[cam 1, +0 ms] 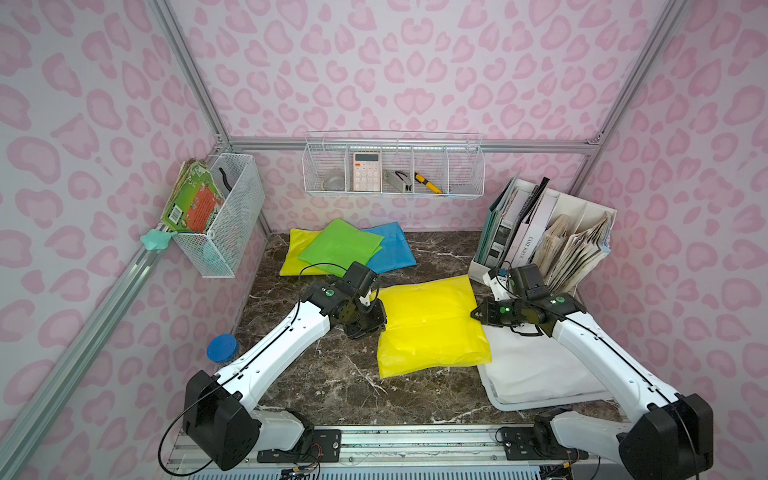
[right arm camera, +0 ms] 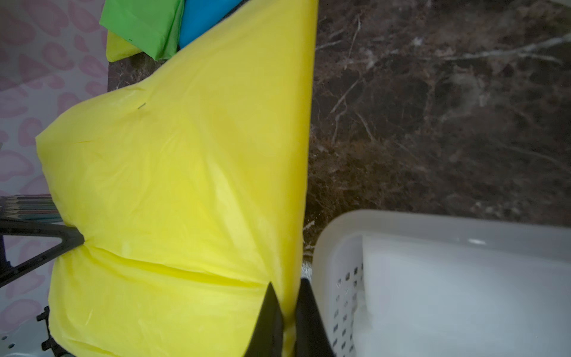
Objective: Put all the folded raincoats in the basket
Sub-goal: Pick up the raincoat from the center of the board, then move the basket to the center of the board.
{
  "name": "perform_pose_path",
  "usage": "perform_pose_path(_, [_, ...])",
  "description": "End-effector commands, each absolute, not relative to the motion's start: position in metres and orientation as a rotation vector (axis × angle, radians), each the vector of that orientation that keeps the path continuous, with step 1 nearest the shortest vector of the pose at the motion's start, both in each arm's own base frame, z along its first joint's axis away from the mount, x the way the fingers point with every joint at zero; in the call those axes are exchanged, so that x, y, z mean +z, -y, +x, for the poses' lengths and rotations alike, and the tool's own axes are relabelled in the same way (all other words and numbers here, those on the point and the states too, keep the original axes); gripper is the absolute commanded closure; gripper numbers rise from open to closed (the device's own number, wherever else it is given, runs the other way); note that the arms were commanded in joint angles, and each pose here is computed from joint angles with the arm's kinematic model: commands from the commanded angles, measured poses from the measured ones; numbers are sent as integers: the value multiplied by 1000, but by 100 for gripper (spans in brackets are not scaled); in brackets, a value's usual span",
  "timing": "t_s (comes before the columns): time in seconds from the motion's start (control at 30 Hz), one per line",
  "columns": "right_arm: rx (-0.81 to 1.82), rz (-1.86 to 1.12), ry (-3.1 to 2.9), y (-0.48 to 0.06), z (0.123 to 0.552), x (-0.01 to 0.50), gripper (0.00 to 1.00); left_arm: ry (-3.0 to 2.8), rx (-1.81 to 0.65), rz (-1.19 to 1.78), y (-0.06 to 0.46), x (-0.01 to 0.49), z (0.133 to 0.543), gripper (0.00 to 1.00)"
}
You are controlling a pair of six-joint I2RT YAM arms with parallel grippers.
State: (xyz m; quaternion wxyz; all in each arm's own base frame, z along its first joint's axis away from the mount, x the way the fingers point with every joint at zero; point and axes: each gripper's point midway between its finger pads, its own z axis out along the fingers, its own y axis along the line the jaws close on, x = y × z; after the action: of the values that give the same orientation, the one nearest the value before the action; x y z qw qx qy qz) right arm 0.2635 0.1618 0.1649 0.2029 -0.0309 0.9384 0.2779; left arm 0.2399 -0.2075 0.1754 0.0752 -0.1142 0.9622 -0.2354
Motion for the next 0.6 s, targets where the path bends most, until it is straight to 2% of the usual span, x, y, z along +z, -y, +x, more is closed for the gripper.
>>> perform_pose_path(0.0, [655, 45, -2669, -138, 252, 147, 100, -2956, -580, -384, 200, 160, 224, 100])
perform_pose_path(0.37, [632, 130, -2794, -133, 219, 96, 100, -2997, -480, -337, 207, 134, 218, 100])
perform_pose_path(0.57, [763, 45, -2780, -185, 217, 96, 100, -2984, -365, -327, 190, 135, 219, 100])
